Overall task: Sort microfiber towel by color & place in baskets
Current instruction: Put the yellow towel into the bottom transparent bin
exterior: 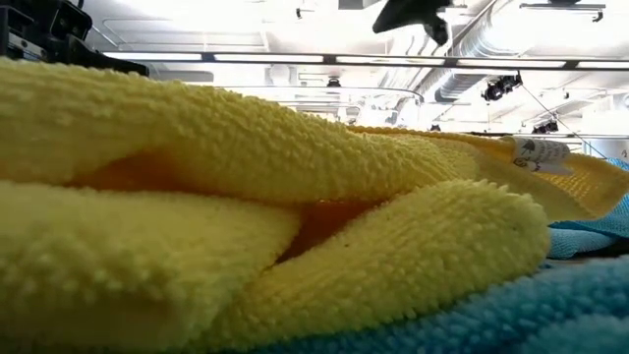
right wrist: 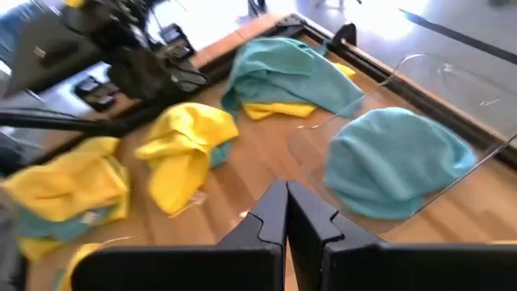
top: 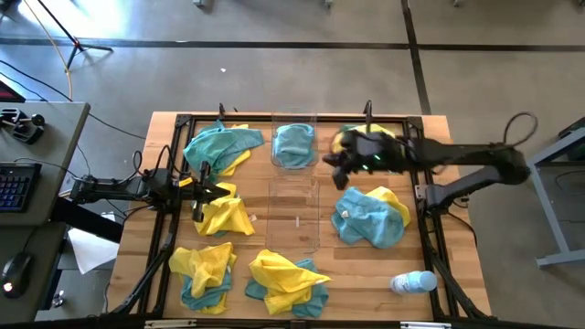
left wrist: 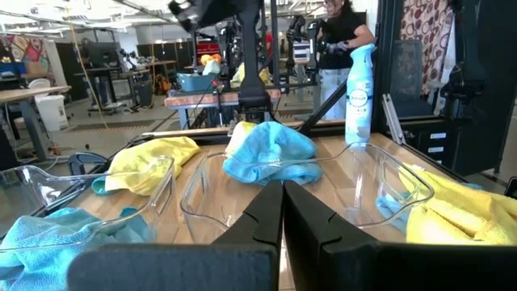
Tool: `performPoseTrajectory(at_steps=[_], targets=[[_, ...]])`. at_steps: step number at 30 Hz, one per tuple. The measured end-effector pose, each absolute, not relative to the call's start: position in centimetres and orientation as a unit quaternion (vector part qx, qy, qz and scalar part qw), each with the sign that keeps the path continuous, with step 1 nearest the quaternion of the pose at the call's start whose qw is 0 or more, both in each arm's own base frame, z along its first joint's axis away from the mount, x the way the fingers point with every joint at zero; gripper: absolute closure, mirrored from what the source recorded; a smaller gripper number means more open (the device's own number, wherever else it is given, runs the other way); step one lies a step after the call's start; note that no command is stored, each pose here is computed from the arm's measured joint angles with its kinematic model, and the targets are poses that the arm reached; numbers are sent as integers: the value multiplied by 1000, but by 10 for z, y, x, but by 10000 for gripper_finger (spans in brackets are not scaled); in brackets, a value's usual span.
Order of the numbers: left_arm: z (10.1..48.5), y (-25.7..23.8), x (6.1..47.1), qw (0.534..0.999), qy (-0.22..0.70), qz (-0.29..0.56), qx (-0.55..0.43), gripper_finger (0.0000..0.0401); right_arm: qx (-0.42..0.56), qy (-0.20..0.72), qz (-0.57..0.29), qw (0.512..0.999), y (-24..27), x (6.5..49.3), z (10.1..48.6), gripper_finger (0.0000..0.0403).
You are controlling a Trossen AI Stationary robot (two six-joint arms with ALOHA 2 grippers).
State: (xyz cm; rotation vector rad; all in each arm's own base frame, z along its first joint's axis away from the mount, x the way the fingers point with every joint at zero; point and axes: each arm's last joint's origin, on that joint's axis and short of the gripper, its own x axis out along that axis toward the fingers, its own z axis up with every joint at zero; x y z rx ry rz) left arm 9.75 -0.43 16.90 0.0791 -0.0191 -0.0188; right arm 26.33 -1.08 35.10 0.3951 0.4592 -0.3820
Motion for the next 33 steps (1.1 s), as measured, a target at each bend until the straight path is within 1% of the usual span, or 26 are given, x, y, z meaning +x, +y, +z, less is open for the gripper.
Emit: performPoseTrajectory(at_steps=[3, 9, 11, 14, 18, 21, 24, 27, 29, 33], targets=[[172, -4, 97, 999, -24, -9, 39, 401, 211, 216, -173, 938, 6, 243, 341, 403], [179, -4, 97, 998, -61, -9, 23, 401, 314, 222, -165, 908, 26, 225, 322, 403], [185, -4, 96, 997, -72, -9, -1, 401, 327, 227, -161, 903, 31, 223, 317, 403], [202, -3, 91, 996, -77, 4, -32, 401, 319, 242, -159, 902, 39, 224, 313, 403], [230, 0, 85, 996, -27, 59, -64, 401, 286, 243, -178, 910, 44, 222, 310, 403], [253, 3, 83, 987, 22, 114, -111, 401, 264, 251, -197, 910, 46, 219, 308, 403], [272, 5, 87, 971, 82, 169, -151, 401, 247, 285, -209, 903, 45, 214, 302, 403], [291, 5, 99, 958, 134, 194, -163, 401, 227, 330, -211, 892, 45, 209, 295, 403], [301, 5, 110, 952, 162, 201, -165, 401, 202, 339, -202, 896, 44, 208, 291, 403], [322, 3, 135, 940, 209, 210, -170, 401, 180, 328, -144, 916, 44, 206, 274, 403]])
